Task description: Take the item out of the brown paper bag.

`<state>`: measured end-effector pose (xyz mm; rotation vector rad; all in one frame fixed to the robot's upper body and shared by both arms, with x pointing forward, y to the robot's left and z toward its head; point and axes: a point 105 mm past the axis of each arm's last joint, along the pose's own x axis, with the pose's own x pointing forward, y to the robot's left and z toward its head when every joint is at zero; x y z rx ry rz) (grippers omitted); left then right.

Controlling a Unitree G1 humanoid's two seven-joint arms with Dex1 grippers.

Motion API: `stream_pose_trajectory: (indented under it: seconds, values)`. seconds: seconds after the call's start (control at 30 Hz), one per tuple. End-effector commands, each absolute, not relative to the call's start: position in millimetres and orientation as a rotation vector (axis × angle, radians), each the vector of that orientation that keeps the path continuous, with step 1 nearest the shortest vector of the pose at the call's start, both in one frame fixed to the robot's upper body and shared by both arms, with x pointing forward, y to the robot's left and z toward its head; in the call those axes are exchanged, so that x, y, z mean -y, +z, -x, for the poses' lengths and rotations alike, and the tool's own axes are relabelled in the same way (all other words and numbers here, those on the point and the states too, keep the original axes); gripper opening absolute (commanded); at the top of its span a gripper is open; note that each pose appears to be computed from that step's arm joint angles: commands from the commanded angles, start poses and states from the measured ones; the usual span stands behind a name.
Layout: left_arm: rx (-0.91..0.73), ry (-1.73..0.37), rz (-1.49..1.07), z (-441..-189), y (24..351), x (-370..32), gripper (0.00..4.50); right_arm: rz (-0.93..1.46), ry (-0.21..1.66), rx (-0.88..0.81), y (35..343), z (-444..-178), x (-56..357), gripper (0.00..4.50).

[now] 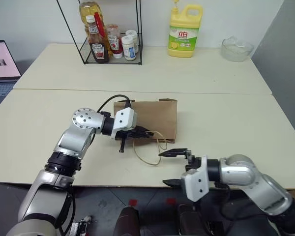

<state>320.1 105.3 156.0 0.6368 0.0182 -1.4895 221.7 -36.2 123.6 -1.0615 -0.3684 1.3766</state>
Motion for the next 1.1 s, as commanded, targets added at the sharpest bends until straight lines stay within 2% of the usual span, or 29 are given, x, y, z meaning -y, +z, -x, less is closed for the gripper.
stream_pose_trajectory:
  seconds: [0.03, 0.3, 0.33, 0.43, 0.73, 0.9, 1.1]
  values:
    - [0.028, -1.478, -0.632, -319.7, 165.9, -107.5, 0.03, 1.104, 1.368, 0.396, 120.8, -227.9, 30.3, 4.27]
    - [0.017, -1.483, -0.653, -317.4, 160.6, -113.7, 0.03, 1.149, 1.314, 0.375, 109.6, -247.5, 21.5, 4.27]
    - [0.017, -1.482, -0.651, -317.2, 160.8, -113.7, 0.01, 1.159, 1.312, 0.376, 108.5, -248.7, 20.7, 4.09]
    - [0.021, -1.480, -0.647, -316.9, 161.8, -113.2, 0.00, 1.197, 1.310, 0.375, 101.4, -250.3, 20.7, 3.30]
    - [0.037, -1.475, -0.646, -319.2, 167.6, -108.4, 0.00, 1.201, 1.314, 0.351, 89.9, -250.0, 20.1, 0.01]
    - [0.046, -1.455, -0.640, -322.9, 172.0, -107.1, 0.00, 1.207, 1.307, 0.339, 87.6, -251.9, 21.8, 0.01]
    - [0.069, -1.405, -0.587, -332.9, 191.9, -103.6, 0.00, 1.194, 1.352, 0.263, 76.3, -248.2, 26.1, 0.01]
